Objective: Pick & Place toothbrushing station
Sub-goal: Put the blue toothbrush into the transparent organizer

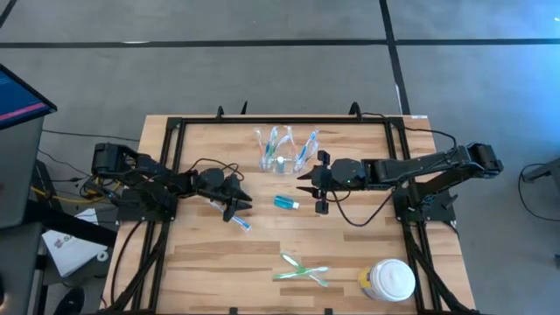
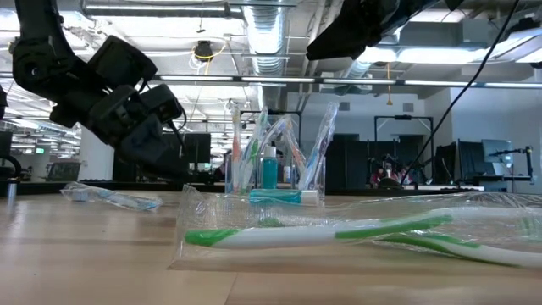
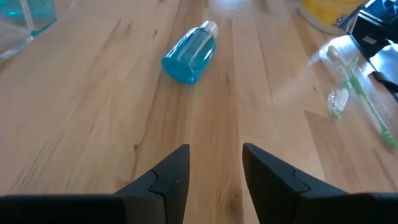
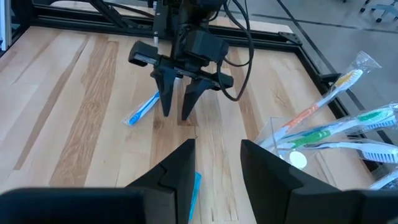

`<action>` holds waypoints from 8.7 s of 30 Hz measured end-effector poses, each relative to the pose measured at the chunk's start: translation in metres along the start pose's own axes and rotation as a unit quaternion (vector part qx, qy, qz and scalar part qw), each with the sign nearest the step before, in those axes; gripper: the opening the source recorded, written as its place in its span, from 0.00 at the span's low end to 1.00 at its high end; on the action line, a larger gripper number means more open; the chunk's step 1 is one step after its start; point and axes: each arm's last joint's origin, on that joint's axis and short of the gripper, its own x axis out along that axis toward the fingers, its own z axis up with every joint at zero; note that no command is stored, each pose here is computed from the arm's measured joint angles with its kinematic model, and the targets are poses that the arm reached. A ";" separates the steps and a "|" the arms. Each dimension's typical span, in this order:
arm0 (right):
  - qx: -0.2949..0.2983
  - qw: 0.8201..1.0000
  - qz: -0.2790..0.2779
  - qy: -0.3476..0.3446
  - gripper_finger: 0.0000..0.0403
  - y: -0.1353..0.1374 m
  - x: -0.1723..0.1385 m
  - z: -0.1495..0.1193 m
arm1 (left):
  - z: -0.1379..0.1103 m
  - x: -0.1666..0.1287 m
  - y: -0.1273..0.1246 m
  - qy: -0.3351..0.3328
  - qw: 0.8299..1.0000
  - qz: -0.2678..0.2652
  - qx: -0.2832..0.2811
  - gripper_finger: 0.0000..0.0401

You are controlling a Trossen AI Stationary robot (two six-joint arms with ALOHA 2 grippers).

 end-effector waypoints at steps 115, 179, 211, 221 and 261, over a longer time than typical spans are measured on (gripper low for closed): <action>0.003 1.000 0.001 0.004 0.29 0.001 0.002 -0.001 | -0.002 -0.039 -0.042 0.349 0.900 0.165 0.201 0.04; -0.284 0.957 -0.046 -0.027 0.29 0.085 0.029 0.008 | 0.101 -0.020 -0.060 0.128 0.957 -0.050 -0.255 0.00; -0.416 0.899 -0.122 0.067 0.29 0.118 0.079 0.018 | 0.117 -0.019 -0.067 0.070 0.946 -0.113 -0.296 0.00; -0.439 0.884 -0.149 0.058 0.29 0.118 0.079 0.023 | 0.120 -0.019 -0.068 0.061 0.943 -0.124 -0.302 0.00; -0.477 0.858 -0.184 0.053 0.14 0.113 0.080 0.030 | 0.132 -0.021 -0.073 0.019 0.936 -0.167 -0.309 0.00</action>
